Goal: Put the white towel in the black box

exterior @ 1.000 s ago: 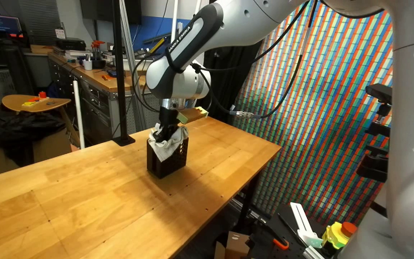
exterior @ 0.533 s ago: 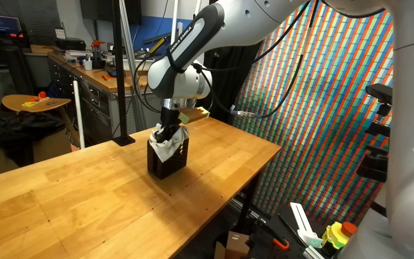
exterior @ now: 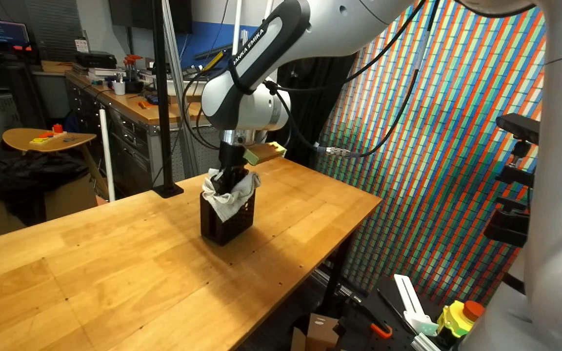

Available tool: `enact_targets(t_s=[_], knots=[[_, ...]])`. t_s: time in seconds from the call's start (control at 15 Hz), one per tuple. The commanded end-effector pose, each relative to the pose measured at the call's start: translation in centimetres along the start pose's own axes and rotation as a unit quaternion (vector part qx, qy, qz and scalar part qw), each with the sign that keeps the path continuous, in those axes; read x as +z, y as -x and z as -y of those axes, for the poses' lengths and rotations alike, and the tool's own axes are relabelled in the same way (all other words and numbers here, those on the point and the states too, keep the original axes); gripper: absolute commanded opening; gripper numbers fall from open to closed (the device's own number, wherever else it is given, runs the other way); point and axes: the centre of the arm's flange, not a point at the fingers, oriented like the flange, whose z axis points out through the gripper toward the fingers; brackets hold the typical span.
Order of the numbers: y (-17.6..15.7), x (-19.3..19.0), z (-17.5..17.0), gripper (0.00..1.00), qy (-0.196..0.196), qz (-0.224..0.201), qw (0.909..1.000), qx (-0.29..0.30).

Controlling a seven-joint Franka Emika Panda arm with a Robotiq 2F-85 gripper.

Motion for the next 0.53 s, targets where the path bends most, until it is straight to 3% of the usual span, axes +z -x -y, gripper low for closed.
enact_targets(t_s=[0.0, 0.2, 0.27, 0.47], knots=[[0.7, -2.2, 1.3, 0.14, 0.009, -0.003, 0.9999, -0.004], [0.7, -2.9, 2.0, 0.15, 0.013, -0.003, 0.9998, -0.011], [0.7, -3.1, 2.3, 0.34, 0.015, -0.004, 0.9998, -0.013], [0.7, -3.9, 2.8, 0.47, 0.019, -0.007, 0.9996, -0.018]])
